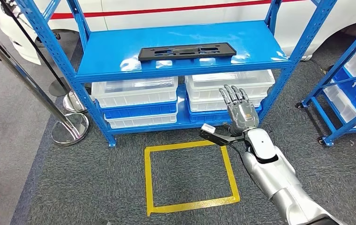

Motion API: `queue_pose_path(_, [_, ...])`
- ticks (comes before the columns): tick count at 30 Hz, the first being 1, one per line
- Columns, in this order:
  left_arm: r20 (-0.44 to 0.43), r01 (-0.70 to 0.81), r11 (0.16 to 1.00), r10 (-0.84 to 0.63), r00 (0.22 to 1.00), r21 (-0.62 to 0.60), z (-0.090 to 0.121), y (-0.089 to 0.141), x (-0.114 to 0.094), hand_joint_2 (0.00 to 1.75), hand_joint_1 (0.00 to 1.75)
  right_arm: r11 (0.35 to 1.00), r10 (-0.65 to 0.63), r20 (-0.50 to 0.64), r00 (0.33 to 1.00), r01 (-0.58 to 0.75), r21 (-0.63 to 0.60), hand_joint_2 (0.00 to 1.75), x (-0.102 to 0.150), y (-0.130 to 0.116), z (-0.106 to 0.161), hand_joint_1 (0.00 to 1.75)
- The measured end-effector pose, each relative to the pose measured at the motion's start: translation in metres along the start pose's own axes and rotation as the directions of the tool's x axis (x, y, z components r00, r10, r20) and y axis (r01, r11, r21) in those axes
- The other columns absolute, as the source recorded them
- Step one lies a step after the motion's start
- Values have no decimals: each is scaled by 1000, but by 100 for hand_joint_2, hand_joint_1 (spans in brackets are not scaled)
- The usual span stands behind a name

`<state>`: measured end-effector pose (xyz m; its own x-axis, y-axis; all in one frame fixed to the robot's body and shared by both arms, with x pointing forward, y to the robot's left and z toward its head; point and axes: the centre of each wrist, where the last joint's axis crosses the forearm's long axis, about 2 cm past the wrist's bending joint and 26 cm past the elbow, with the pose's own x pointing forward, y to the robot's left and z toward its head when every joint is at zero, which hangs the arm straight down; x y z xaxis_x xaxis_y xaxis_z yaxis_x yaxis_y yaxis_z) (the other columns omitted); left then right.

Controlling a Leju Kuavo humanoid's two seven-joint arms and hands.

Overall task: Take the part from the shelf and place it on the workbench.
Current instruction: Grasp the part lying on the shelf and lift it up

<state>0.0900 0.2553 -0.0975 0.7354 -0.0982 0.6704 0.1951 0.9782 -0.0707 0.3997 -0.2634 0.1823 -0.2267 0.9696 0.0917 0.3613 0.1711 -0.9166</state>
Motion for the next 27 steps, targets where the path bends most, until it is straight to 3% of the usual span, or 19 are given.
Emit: queue_pose_path(27, [22,8,1000,-8,1000,5,-4,3,8,0,0,998,-55,13,998,56,-43,175,10,-4,-1,0])
